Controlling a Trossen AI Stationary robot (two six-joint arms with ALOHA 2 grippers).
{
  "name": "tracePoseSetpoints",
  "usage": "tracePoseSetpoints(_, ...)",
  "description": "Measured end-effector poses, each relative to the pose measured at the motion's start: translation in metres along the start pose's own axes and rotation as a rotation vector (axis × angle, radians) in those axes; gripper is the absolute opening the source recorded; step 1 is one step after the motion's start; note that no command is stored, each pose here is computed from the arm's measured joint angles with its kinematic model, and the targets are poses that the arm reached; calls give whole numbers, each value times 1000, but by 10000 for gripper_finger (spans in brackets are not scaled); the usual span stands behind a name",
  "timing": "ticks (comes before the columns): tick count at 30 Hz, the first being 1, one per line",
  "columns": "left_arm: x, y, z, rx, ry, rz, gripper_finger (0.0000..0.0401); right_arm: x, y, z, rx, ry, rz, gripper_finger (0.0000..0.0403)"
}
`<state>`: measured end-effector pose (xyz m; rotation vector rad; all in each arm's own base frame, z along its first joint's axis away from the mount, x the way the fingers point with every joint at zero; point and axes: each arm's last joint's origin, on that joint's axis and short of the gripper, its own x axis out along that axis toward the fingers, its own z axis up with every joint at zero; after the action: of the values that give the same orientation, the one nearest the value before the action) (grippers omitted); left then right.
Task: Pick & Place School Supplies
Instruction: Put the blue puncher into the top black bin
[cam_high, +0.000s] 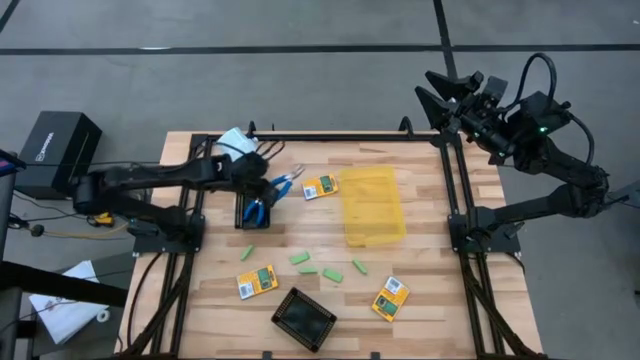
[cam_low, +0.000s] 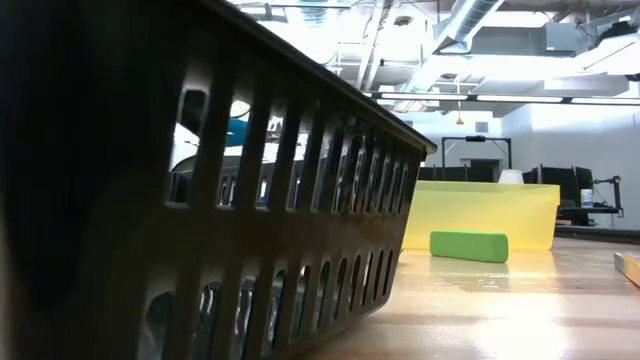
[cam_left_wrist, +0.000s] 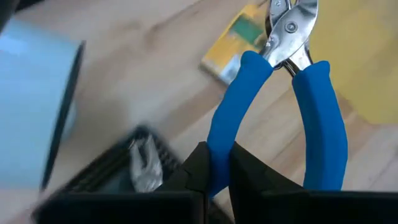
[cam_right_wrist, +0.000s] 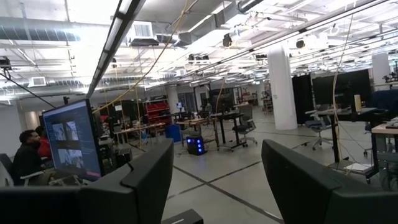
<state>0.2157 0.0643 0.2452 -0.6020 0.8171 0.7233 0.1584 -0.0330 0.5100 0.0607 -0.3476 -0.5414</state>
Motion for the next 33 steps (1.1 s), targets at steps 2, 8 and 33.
tracePoseSetpoints(2, -6, -1, -6, -22, 21, 7, 22, 0, 0, 0, -16, 0, 0, 235)
tracePoseSetpoints(8, -12, -1, -30, -132, 70, 32, 22, 0, 0, -1, -27, 13, 0, 235)
tracePoseSetpoints(33, -7, 14, -92, -461, 81, 118, 22, 0, 0, -3, -36, 34, 0, 235)
